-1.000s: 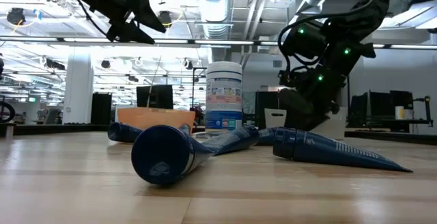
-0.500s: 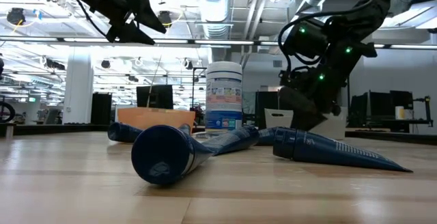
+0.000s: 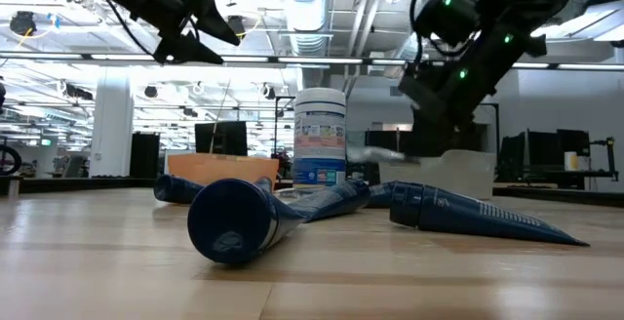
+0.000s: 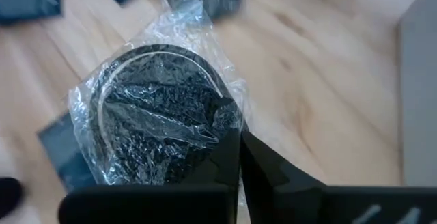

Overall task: Pick & Place Travel size toiletries
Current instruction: Put the hair brush into the orange bin

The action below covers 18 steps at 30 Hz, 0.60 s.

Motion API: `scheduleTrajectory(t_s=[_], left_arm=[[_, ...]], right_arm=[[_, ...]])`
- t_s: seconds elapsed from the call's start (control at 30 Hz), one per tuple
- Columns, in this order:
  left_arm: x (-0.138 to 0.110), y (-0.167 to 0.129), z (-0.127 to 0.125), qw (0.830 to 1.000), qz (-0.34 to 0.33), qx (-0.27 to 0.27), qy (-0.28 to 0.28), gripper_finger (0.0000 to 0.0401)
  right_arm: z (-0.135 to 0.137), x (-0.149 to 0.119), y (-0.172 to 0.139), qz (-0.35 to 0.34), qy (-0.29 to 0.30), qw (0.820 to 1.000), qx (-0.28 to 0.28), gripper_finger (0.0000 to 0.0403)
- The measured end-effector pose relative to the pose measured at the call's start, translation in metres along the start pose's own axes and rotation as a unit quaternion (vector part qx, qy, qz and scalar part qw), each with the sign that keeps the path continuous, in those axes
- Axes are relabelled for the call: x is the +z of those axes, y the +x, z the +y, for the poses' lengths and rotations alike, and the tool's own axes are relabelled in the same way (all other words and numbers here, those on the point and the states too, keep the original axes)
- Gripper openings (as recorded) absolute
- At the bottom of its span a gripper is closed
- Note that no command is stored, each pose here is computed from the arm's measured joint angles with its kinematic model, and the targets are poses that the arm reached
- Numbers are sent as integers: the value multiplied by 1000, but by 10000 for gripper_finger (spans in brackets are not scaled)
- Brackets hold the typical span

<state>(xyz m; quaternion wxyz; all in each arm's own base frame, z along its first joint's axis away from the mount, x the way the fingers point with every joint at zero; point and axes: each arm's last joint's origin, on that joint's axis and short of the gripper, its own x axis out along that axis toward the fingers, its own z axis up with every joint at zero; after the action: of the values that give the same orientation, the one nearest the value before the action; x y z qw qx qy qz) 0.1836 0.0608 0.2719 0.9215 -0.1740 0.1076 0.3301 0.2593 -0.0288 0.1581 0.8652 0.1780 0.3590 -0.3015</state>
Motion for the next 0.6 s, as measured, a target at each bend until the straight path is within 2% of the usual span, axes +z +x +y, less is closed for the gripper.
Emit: scheduleTrajectory(t_s=[0.17, 0.4, 0.6], left_arm=[[-17, 7, 1, 997, -32, -62, -39, 280], [-44, 20, 3, 980, -60, -135, -134, 280], [-57, 35, -16, 967, -68, -182, -166, 280]], right_arm=[[-2, 11, -17, -46, -2, 999, 0, 1], [3, 21, -34, -114, -29, 993, -8, 0], [10, 25, -37, -154, -47, 987, -1, 0]])
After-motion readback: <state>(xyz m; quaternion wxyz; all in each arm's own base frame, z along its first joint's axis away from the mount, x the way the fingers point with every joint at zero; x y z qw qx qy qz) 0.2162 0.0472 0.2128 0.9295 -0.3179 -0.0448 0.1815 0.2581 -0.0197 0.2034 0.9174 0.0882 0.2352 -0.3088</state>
